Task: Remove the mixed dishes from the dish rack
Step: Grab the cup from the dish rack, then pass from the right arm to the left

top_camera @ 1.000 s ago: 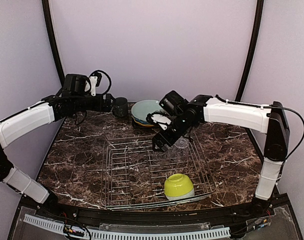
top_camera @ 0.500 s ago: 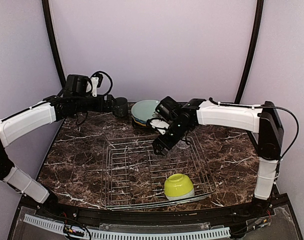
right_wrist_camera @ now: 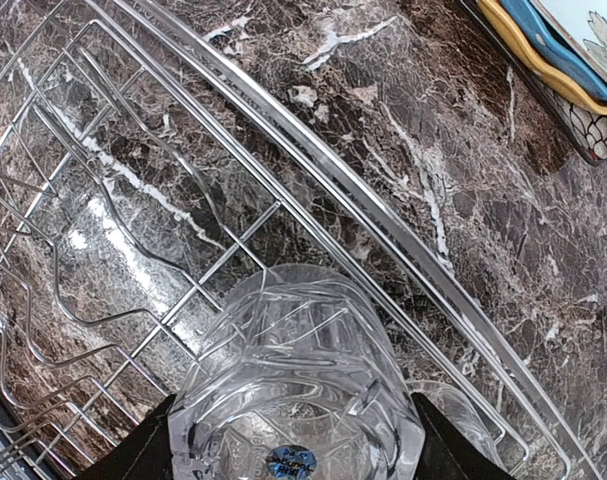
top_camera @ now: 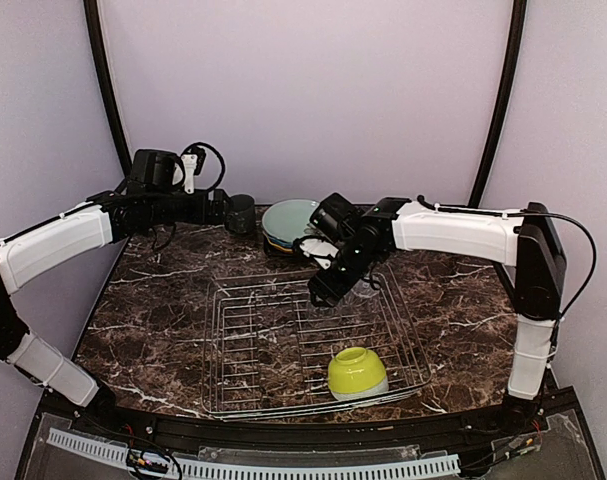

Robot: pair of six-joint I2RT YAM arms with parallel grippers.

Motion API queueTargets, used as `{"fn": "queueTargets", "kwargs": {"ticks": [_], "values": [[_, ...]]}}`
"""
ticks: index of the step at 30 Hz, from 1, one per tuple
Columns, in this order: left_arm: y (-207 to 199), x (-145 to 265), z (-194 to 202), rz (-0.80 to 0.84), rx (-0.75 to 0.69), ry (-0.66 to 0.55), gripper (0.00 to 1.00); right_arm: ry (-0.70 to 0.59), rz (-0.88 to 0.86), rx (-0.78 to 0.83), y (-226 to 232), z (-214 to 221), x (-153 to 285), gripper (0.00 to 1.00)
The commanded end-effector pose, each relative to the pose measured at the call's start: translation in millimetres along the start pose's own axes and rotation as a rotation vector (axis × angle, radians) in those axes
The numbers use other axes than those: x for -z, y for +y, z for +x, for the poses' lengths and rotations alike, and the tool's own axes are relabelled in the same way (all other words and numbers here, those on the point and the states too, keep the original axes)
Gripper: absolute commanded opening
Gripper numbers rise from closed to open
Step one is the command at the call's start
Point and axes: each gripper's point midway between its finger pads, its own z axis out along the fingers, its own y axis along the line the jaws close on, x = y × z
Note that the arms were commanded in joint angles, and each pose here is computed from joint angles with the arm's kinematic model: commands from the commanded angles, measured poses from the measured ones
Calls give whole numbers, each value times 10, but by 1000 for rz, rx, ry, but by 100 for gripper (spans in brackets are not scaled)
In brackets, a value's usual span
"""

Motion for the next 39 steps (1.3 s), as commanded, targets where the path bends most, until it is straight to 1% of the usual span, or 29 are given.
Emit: {"fn": "queueTargets", "kwargs": {"ticks": [1,10,18,21,26,27,28,29,32,35,39], "values": [[-20,20,-47,3,7,-20,99,-43,-7,8,46,-103,143,57],[-57,63,-151,23,15,-60,100,-208,-18,-7,45,-386,597,50],[-99,170,-293,47,21,-130,100,-369,-80,-85,-67,-543,1081,46],[-130,258,-372,69,31,-178,100,-485,-116,-112,-114,-619,1438,45],[-280,475,-602,164,48,-300,100,-739,-171,-143,-259,-748,2079,45],[-300,487,-592,179,51,-307,100,-791,-177,-149,-299,-764,2206,45],[-372,565,-671,224,58,-341,100,-842,-185,-159,-342,-772,2342,45],[-405,577,-651,248,63,-345,100,-889,-192,-164,-366,-782,2452,45],[-618,759,-770,387,78,-421,100,-1021,-216,-165,-398,-817,2782,44],[-812,877,-790,492,78,-458,100,-1151,-240,-155,-382,-855,3065,44],[-1166,1033,-823,637,47,-488,98,-1277,-305,-130,-297,-858,3269,44]]}}
